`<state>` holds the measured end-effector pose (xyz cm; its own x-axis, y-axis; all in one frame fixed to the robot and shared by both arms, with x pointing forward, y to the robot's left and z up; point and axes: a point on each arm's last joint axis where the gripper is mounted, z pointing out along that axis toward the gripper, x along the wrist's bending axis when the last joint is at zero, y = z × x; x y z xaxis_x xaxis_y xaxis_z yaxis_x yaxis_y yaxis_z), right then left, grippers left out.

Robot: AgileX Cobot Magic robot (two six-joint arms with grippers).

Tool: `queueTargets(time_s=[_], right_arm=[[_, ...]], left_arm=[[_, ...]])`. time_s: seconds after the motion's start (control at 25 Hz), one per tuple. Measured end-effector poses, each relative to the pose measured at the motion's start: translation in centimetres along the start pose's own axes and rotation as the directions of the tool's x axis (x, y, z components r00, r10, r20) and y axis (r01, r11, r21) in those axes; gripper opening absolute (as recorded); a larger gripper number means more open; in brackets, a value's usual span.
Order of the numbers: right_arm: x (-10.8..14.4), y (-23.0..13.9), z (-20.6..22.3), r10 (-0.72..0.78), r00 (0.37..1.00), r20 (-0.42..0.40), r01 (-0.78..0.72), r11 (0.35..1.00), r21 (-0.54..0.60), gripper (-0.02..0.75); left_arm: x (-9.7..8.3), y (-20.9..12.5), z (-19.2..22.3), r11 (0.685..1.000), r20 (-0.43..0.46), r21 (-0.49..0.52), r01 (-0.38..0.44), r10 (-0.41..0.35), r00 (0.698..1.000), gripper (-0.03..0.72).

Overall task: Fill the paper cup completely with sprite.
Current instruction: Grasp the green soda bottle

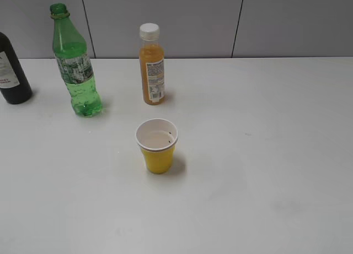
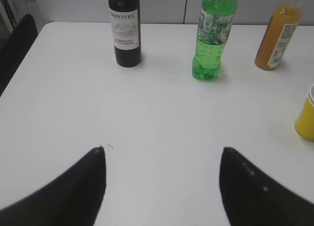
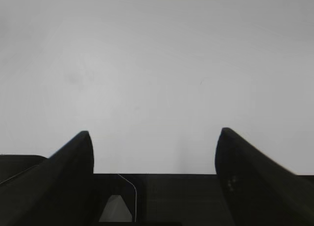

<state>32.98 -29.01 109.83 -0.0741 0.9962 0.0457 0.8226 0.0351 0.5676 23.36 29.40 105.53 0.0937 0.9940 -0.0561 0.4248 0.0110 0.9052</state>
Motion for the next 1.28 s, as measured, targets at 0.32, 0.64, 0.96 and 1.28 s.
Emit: queueTargets(time_s=[0.32, 0.64, 0.96, 1.28], right_arm=[[0.3, -5.4, -0.3, -0.016, 1.0, -0.018, 0.014, 0.994, -0.105, 0.594], [0.3, -8.8, -0.2, -0.049, 0.999, 0.0, 0.044, 0.91, -0.412, 0.594], [0.3, -10.3, 0.2, -0.057, 0.998, 0.005, 0.051, 0.863, -0.502, 0.594], [0.3, -10.3, 0.2, -0.056, 0.998, 0.005, 0.051, 0.862, -0.504, 0.594]], left_arm=[[0.0, 0.0, 0.0, 1.0, 0.0, 0.0, 0.0, 0.0, 1.0, 0.565], [0.0, 0.0, 0.0, 1.0, 0.0, 0.0, 0.0, 0.0, 1.0, 0.566], [0.0, 0.0, 0.0, 1.0, -0.001, -0.001, -0.001, 0.001, 1.0, 0.566], [0.0, 0.8, -0.3, 0.997, -0.004, -0.073, -0.006, 0.006, 1.0, 0.566]])
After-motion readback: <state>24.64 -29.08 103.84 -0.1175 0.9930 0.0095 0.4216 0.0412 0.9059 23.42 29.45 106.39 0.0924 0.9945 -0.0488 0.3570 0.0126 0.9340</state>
